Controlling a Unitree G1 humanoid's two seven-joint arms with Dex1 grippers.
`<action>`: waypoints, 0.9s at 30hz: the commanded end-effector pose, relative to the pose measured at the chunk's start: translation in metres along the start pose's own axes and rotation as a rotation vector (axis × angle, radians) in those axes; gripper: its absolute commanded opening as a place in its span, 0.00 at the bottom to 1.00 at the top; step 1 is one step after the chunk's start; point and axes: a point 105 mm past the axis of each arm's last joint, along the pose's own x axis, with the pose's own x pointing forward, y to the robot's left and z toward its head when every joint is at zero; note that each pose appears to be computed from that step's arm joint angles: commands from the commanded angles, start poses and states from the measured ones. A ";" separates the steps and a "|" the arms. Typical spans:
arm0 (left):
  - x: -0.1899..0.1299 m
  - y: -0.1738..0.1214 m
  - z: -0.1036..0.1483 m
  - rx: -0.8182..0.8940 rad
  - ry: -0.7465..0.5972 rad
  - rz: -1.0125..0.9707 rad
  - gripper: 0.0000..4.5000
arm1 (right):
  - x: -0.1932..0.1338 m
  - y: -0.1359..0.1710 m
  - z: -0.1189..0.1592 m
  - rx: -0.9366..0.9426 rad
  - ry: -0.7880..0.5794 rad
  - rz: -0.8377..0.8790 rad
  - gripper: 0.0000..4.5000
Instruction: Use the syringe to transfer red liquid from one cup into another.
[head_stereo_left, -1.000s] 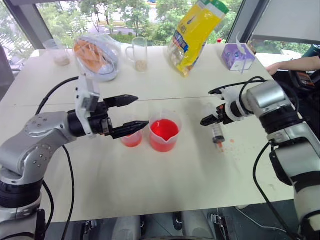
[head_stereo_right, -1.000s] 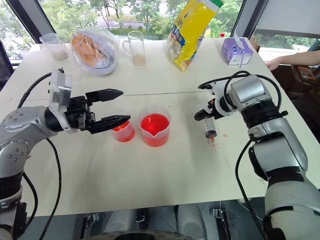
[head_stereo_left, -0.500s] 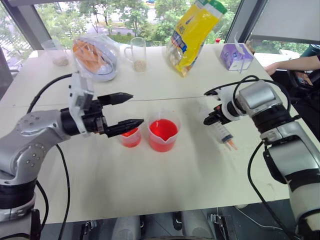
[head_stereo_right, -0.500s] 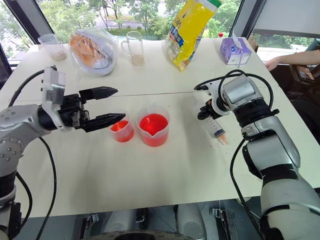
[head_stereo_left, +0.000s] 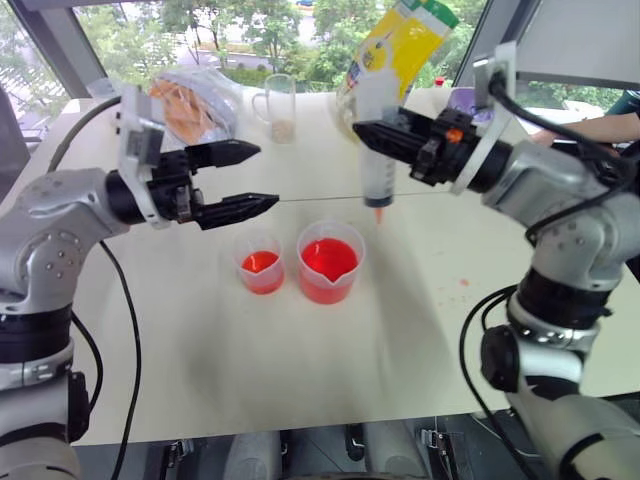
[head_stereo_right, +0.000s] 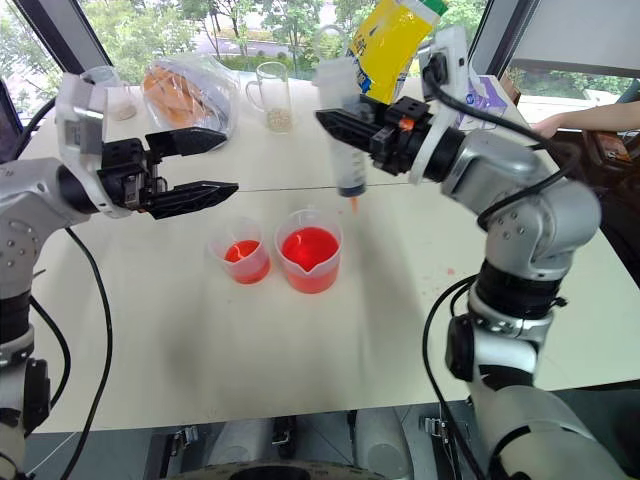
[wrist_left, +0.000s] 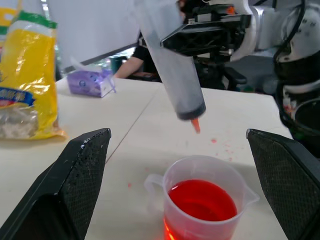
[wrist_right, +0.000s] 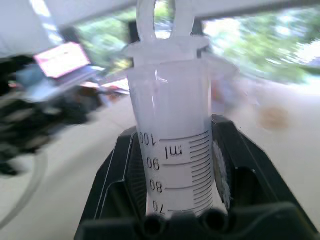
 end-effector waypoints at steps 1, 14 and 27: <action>0.006 0.000 0.009 0.046 0.000 -0.035 1.00 | -0.006 0.028 0.016 -0.046 -0.181 0.105 0.31; 0.021 -0.003 0.022 0.057 -0.004 -0.107 1.00 | 0.005 0.027 -0.088 -0.017 -0.173 0.045 0.31; 0.039 -0.004 0.018 0.044 -0.021 -0.148 1.00 | 0.002 0.025 -0.119 -0.122 -0.120 0.011 0.31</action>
